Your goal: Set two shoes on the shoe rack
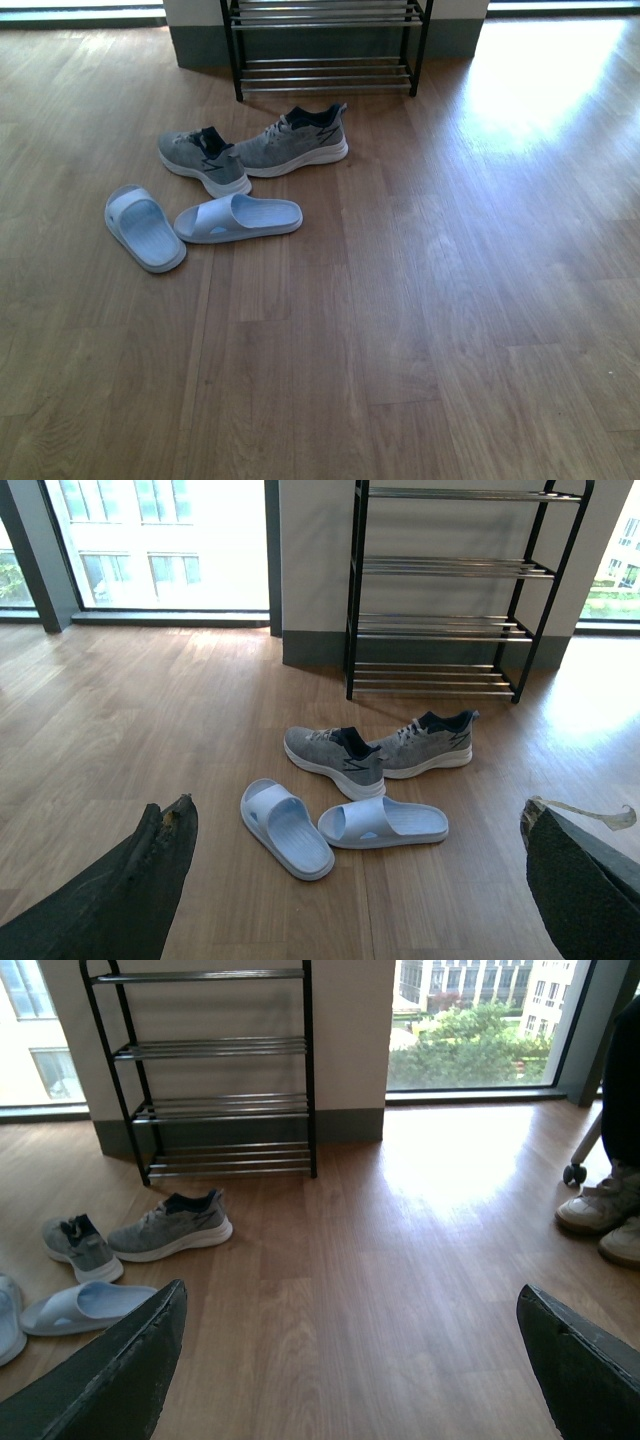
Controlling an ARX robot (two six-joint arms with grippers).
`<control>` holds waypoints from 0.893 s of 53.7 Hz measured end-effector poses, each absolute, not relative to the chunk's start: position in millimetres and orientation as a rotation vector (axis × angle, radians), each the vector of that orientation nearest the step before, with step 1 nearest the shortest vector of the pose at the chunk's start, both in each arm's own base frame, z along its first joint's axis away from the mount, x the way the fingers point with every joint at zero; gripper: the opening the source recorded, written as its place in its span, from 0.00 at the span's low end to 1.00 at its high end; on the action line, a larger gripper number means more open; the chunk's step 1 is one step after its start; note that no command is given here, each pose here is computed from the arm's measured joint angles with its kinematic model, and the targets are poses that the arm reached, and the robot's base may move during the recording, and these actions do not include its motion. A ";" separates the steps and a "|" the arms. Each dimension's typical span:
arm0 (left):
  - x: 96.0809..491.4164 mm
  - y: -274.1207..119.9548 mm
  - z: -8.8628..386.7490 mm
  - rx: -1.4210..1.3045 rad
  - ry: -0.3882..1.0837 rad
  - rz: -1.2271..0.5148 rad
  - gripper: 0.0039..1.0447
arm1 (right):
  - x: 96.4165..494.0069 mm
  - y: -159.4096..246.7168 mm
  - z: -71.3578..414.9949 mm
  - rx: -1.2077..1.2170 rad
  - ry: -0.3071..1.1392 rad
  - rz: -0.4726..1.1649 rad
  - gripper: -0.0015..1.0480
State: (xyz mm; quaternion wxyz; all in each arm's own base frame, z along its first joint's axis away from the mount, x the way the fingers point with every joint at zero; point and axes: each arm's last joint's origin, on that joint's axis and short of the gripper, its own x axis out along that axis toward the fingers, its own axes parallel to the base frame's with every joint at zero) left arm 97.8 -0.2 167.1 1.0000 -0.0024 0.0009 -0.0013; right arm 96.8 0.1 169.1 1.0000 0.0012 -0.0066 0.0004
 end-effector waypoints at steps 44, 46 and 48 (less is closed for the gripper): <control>97.8 -0.2 167.1 -0.005 0.002 -0.003 0.91 | 96.8 0.1 169.1 0.002 -0.013 0.001 0.91; 97.8 -0.2 167.1 -0.005 0.002 -0.003 0.91 | 96.8 0.1 169.1 0.002 -0.013 0.000 0.91; 97.8 -0.2 167.2 -0.005 0.001 -0.003 0.91 | 96.8 0.1 169.1 0.002 -0.013 0.000 0.91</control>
